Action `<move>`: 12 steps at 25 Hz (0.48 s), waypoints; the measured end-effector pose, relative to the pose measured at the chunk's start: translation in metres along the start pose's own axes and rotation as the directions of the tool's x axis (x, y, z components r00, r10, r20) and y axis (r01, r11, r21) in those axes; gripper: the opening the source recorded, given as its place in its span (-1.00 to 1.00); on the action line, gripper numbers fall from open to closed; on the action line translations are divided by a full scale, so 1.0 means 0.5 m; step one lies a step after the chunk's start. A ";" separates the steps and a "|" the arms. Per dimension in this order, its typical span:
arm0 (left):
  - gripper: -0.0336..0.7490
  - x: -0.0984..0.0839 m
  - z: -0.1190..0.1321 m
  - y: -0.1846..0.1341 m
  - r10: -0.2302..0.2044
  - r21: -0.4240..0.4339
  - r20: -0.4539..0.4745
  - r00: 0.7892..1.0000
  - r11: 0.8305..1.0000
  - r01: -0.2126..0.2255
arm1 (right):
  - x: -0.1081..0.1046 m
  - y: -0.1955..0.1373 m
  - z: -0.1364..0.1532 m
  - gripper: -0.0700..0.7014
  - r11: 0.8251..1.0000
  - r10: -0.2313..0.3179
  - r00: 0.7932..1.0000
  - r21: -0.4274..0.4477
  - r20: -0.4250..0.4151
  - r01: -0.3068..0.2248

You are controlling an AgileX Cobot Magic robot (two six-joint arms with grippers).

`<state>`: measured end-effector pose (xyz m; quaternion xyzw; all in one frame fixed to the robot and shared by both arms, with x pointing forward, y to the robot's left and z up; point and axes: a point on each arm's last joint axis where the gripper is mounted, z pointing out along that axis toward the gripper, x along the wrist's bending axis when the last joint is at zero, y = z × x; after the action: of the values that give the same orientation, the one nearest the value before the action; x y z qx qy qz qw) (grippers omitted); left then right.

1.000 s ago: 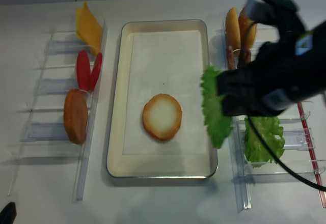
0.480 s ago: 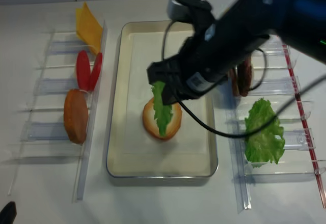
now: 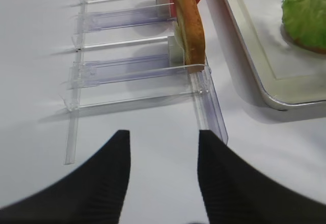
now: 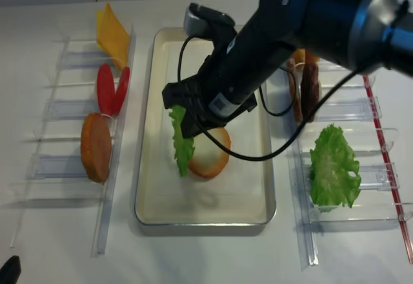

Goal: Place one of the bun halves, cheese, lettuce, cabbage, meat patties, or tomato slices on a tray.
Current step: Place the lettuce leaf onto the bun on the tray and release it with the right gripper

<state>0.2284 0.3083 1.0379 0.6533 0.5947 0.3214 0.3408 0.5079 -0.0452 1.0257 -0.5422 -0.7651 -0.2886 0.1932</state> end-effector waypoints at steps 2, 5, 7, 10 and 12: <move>-0.16 0.000 0.000 0.000 0.000 0.000 0.000 1.000 1.000 0.000 | -0.008 0.001 0.009 -0.69 1.000 -0.005 1.000 0.011 0.016 0.005; -0.16 0.000 0.000 0.000 0.000 0.000 0.000 1.000 1.000 0.000 | -0.020 0.000 0.015 -0.69 0.999 -0.025 0.998 0.025 0.066 0.024; -0.16 0.000 0.000 0.000 0.000 0.000 0.000 1.000 1.000 0.000 | -0.028 0.000 0.014 -0.69 0.999 -0.033 0.993 0.028 0.113 0.030; -0.16 0.000 0.000 0.000 0.000 0.000 0.000 1.000 1.000 0.000 | -0.041 0.000 0.012 -0.69 0.998 -0.049 0.982 0.034 0.182 0.043; -0.16 0.000 0.000 0.000 0.000 0.000 0.000 1.000 1.000 0.000 | -0.046 0.000 0.012 -0.69 0.998 -0.056 0.976 0.036 0.208 0.050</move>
<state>0.2284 0.3083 1.0379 0.6533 0.5947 0.3214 0.3408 0.5157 -0.0579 1.0073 -0.5459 -0.7997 -0.2236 0.1121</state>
